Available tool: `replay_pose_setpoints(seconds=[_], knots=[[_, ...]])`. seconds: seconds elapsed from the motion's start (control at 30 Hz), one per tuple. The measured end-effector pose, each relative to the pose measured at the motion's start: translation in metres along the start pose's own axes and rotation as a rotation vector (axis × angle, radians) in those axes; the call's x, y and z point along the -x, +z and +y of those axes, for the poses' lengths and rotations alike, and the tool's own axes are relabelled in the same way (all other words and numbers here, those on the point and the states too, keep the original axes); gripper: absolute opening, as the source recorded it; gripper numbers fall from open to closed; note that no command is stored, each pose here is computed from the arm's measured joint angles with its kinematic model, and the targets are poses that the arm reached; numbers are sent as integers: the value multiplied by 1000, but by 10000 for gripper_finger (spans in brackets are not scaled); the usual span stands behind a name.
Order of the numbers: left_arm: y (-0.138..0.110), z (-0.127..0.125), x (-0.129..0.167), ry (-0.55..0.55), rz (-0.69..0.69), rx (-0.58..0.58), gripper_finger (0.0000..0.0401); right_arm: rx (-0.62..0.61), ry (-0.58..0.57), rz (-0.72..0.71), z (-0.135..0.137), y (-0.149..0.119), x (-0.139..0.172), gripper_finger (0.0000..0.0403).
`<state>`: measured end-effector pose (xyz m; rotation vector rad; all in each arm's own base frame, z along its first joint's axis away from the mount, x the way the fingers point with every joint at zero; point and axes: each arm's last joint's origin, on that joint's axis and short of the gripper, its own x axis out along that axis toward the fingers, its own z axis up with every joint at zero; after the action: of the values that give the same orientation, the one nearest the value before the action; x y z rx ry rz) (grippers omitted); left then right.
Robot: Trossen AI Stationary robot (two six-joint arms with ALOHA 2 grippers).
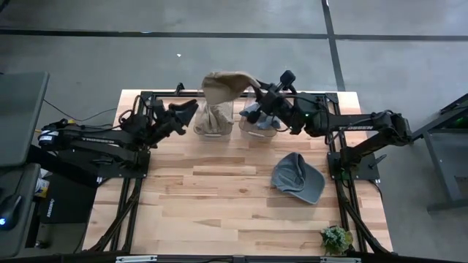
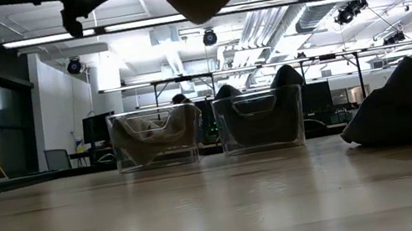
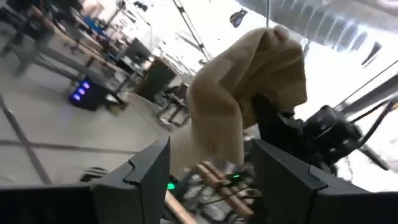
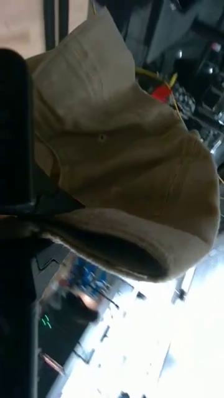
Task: Pick & Place hat
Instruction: Put the brown cap into the left transparent bin
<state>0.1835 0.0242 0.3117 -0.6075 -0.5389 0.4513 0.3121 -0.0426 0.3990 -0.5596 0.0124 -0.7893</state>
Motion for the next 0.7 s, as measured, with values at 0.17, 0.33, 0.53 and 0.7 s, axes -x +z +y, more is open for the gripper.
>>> replay_pose_setpoints(seconds=[0.17,0.33,0.53,0.7], knots=[[1,0,0,1,-3,-100,207,-69,61,43,5,-6,0,10],[0,-1,0,-20,6,-139,207,-156,82,47,6,-7,0,10],[0,-1,0,-36,13,-162,207,-220,122,76,9,-11,0,10],[0,-2,0,-61,22,-161,207,-273,163,96,12,-14,0,10]])
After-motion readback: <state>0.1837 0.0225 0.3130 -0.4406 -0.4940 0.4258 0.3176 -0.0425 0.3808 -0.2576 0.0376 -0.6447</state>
